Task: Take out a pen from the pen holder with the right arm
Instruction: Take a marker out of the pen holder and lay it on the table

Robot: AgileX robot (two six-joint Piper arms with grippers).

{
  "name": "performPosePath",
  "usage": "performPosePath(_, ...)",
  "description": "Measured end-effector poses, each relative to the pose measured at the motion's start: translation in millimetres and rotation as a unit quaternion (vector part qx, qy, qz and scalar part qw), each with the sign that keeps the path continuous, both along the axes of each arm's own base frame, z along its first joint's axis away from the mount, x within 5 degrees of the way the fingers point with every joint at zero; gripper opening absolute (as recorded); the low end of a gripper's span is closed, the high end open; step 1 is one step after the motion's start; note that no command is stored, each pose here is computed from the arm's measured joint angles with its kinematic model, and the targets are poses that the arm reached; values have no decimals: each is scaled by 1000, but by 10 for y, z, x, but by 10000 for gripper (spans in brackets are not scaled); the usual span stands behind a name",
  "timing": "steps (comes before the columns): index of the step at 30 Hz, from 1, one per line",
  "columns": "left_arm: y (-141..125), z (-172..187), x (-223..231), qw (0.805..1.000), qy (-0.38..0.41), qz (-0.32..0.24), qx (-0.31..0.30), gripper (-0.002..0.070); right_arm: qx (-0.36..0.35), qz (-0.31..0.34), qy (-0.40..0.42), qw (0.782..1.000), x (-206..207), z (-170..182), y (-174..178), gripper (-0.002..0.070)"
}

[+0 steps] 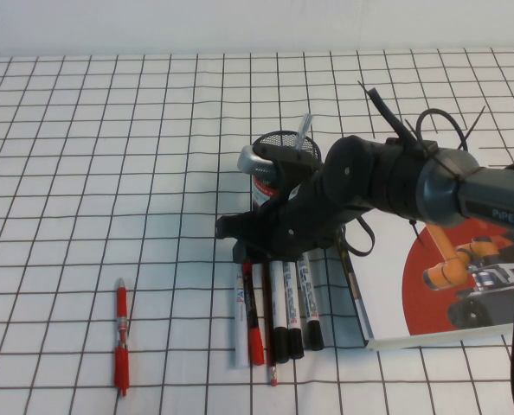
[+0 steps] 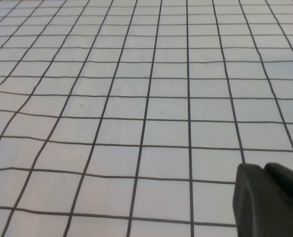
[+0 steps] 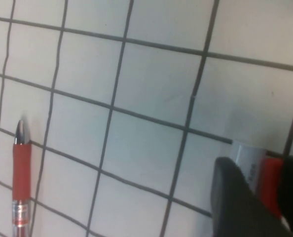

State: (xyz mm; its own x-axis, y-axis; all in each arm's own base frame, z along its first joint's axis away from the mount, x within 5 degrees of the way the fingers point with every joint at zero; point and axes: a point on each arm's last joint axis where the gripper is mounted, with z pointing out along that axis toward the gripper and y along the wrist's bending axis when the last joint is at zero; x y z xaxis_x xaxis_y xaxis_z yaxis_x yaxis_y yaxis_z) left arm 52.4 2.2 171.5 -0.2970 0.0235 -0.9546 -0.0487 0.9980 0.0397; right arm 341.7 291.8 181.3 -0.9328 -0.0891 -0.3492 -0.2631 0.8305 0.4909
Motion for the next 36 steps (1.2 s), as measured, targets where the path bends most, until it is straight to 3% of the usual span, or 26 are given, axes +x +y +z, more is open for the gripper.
performPosePath(4,0,0,0,1000,0,0,0,-3,-2,1,-4,1000,5,0,-2,282)
performPosePath(10,0,0,0,1000,0,0,0,-3,-4,10,-25,1000,-17,144,-23,325)
performPosePath(14,0,0,0,1000,0,0,0,-3,1,35,-75,997,-188,581,-69,253)
performPosePath(18,0,0,0,1000,0,0,0,-3,13,59,-123,991,-543,1054,-211,69)
performPosePath(20,0,0,0,1000,0,0,0,-3,15,69,-135,988,-718,1215,-316,21)
performPosePath(27,0,0,0,1000,0,0,0,-3,9,85,-177,980,-1267,1549,-804,-11)
performPosePath(36,0,0,0,1000,0,0,0,-3,-30,119,-162,979,-1895,1515,-1355,-15)
